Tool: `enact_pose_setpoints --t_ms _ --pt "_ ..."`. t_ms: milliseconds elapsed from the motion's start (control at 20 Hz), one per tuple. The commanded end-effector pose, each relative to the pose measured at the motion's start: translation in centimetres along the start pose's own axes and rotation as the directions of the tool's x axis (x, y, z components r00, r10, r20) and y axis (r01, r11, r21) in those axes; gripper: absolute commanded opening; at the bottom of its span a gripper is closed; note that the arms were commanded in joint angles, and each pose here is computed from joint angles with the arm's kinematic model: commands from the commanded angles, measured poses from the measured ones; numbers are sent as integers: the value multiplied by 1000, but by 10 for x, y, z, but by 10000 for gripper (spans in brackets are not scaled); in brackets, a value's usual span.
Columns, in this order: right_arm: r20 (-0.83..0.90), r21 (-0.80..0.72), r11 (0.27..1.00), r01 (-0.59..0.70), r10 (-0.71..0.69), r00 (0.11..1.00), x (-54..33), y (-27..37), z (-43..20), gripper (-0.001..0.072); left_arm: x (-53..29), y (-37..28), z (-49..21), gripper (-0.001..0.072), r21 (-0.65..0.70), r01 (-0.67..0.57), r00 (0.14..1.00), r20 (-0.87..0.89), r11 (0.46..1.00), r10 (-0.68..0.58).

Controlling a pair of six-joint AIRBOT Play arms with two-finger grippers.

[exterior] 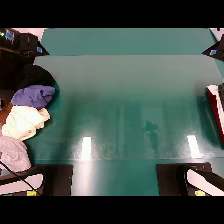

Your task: Fold the shirts.

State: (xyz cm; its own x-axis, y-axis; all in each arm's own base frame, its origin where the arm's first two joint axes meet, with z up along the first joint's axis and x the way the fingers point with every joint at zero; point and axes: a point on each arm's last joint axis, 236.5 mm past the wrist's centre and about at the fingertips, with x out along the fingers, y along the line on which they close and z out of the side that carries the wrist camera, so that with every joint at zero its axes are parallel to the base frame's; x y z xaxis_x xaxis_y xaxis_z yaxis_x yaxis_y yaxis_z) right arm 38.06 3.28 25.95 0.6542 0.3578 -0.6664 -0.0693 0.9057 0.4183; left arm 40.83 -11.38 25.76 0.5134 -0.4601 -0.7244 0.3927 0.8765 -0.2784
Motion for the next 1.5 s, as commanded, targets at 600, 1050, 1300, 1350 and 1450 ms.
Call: enact_pose_setpoints --t_ms 600,1050,1300,1350,1450 --pt "4 -1 1000 -1 1 1000 0 1 1 23 45 269 -74 542 -217 -630 777 -179 746 604" --pt "2 -1 1000 -1 1 1000 0 1 0 23 116 308 -86 541 -287 -536 843 -131 794 522" --pt "-10 -1 1000 -2 2 1000 0 1 -3 23 125 295 -78 29 -338 -471 880 -113 814 462" --pt "-10 0 1000 -1 1 1000 0 1 -3 23 123 288 -70 22 -344 -444 893 -93 827 441" --pt "-10 0 1000 -2 2 1000 0 1 -2 23 112 261 -38 22 -326 -352 930 -20 877 366"
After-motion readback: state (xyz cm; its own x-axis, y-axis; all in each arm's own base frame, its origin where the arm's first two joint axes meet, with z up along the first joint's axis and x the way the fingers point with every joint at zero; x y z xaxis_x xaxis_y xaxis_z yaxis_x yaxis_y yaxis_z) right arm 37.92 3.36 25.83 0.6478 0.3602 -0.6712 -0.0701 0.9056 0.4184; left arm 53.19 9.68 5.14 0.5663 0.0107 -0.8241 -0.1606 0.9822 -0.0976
